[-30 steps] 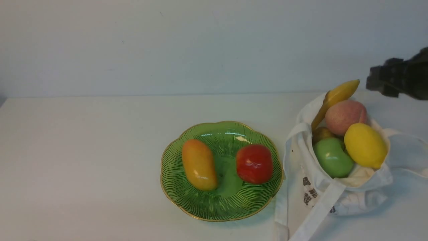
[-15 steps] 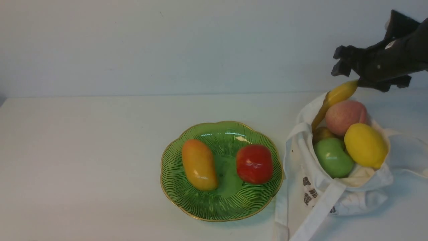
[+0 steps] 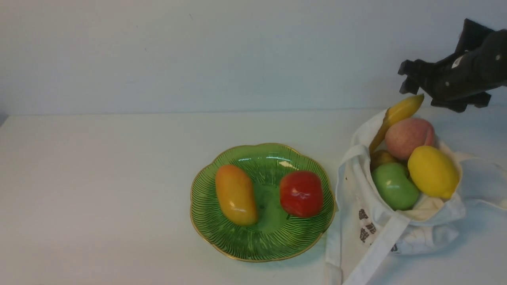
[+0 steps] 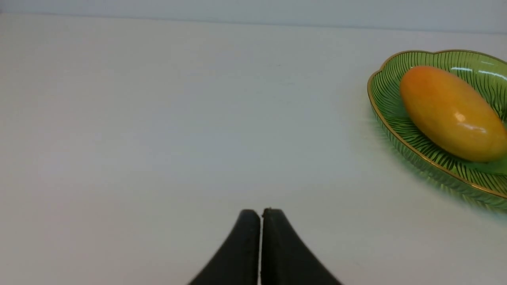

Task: Take the fruit out of the cloth bag on the white table and place them on a plate.
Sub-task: 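Reach into the bag and grasp the banana with the right gripper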

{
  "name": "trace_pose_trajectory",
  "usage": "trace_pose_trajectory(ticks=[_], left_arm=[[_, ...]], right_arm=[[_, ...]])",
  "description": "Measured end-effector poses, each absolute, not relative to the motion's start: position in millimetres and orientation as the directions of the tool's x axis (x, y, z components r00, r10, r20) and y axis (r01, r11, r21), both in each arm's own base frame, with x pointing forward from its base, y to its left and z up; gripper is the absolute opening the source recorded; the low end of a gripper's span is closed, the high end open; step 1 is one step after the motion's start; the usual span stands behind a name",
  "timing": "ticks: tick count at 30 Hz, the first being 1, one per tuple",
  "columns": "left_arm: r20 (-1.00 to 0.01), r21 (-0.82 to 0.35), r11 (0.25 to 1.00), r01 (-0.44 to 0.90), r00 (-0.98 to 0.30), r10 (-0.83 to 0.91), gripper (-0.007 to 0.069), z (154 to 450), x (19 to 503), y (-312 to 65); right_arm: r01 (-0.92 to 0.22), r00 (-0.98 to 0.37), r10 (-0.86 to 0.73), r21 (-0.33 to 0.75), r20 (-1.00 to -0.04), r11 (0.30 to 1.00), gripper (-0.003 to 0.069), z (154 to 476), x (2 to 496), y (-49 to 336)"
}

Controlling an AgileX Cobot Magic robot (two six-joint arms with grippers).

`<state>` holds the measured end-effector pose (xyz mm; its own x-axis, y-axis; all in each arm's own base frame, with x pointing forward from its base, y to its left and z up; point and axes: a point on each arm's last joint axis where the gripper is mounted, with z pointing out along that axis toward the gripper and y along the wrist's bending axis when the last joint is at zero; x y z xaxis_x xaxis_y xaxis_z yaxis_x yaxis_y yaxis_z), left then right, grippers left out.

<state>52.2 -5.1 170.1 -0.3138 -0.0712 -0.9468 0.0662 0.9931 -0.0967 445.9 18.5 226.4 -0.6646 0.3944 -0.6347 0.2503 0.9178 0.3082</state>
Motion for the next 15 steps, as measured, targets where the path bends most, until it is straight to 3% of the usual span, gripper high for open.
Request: trace_pose_trajectory(ticks=[4,8,10,11,13,15], left_arm=[[-0.947,-0.097,0.993,0.066,-0.314,-0.071,-0.0008,170.1,52.2,-5.1],[-0.947,-0.097,0.993,0.066,-0.314,-0.071,-0.0008,170.1,52.2,-5.1],[-0.947,-0.097,0.993,0.066,-0.314,-0.071,-0.0008,170.1,52.2,-5.1],[-0.947,-0.097,0.993,0.066,-0.314,-0.071,-0.0008,170.1,52.2,-5.1],[-0.947,-0.097,0.993,0.066,-0.314,-0.071,-0.0008,170.1,52.2,-5.1],[-0.947,-0.097,0.993,0.066,-0.314,-0.071,-0.0008,170.1,52.2,-5.1]], right_arm=[[0.254,-0.667,0.397,0.308,-0.631,0.917,0.0501,219.8,448.2,18.5],[0.252,-0.657,0.4,0.315,-0.639,0.915,0.0449,220.3,449.4,18.6],[0.255,-0.654,0.41,0.324,-0.635,0.911,0.0329,220.4,449.4,19.0],[0.256,-0.655,0.412,0.326,-0.634,0.91,0.0329,220.4,449.4,19.0],[0.263,-0.656,0.425,0.339,-0.624,0.903,0.0224,220.1,449.1,19.7],[0.268,-0.66,0.434,0.347,-0.613,0.899,0.0183,219.6,448.5,20.3]])
